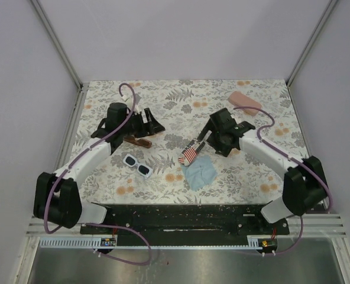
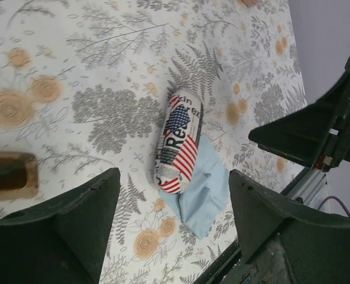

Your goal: Organize the sunglasses

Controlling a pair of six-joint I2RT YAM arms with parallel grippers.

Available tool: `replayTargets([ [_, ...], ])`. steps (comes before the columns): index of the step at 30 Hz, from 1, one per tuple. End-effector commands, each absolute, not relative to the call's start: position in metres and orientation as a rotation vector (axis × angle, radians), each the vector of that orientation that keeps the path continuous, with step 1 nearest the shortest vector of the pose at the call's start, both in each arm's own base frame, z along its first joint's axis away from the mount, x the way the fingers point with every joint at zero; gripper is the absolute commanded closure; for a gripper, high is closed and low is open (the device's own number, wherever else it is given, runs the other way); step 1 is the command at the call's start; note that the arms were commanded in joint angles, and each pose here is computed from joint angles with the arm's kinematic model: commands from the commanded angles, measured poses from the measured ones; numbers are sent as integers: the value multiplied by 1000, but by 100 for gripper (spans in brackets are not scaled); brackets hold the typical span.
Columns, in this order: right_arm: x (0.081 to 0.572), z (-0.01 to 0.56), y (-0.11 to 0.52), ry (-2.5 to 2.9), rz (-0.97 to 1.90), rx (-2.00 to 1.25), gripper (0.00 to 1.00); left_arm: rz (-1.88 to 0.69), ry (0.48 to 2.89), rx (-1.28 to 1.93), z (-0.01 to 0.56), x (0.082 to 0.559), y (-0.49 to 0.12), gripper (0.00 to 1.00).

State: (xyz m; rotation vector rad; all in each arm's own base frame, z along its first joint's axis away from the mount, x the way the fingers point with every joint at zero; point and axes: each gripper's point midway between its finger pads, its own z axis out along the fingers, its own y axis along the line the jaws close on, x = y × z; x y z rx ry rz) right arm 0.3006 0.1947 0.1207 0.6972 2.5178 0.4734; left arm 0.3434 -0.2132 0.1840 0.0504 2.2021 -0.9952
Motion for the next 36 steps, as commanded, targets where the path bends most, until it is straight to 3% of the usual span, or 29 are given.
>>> replayTargets([
  [1, 323, 110, 209, 2499, 338, 853, 0, -895, 2124, -90, 198, 342, -175, 22],
  [13, 340, 77, 248, 2593, 206, 807, 1, -694, 2009, -105, 227, 290, -130, 14],
  [24, 345, 52, 272, 2649, 194, 799, 1, -635, 2023, -85, 221, 285, -122, 13],
  [30, 347, 50, 279, 2652, 197, 785, 21, -636, 2024, -76, 222, 285, -122, 12],
  [36, 347, 45, 282, 2669, 198, 775, 25, -626, 2030, -77, 220, 286, -121, 12],
])
